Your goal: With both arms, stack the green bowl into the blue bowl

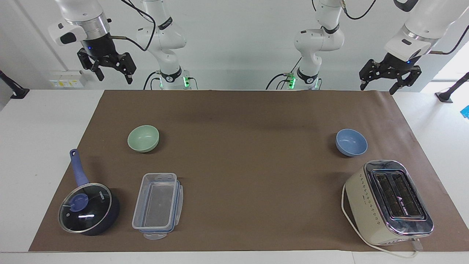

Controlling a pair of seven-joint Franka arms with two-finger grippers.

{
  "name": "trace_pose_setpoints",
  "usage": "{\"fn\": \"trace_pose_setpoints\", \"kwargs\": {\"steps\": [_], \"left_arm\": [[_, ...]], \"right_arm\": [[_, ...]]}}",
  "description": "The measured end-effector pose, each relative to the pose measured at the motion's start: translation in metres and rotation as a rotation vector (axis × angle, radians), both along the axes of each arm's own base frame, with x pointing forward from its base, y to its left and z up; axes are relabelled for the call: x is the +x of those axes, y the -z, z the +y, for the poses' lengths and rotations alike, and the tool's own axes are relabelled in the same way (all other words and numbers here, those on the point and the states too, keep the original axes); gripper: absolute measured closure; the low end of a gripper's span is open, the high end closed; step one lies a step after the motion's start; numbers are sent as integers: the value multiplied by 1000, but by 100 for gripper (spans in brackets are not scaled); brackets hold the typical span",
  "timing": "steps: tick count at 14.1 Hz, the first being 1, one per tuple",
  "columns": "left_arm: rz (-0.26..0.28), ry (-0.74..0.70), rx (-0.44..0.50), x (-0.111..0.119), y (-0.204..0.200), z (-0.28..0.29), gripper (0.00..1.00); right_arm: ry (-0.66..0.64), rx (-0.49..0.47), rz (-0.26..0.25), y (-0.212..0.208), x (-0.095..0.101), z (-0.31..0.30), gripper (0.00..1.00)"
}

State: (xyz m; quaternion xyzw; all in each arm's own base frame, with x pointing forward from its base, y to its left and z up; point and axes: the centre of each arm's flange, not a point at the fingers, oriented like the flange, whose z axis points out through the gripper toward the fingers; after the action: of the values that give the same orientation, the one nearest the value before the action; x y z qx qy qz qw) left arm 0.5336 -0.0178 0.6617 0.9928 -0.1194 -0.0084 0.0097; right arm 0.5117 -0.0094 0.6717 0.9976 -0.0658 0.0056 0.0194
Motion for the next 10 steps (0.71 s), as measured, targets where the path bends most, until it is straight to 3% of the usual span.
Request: {"fn": "trace_pose_setpoints", "kwargs": {"steps": [10], "left_arm": [[-4,3,0,-3,-2,-4,0]], "right_arm": [[1,0,0,0,0,-1,0]]}}
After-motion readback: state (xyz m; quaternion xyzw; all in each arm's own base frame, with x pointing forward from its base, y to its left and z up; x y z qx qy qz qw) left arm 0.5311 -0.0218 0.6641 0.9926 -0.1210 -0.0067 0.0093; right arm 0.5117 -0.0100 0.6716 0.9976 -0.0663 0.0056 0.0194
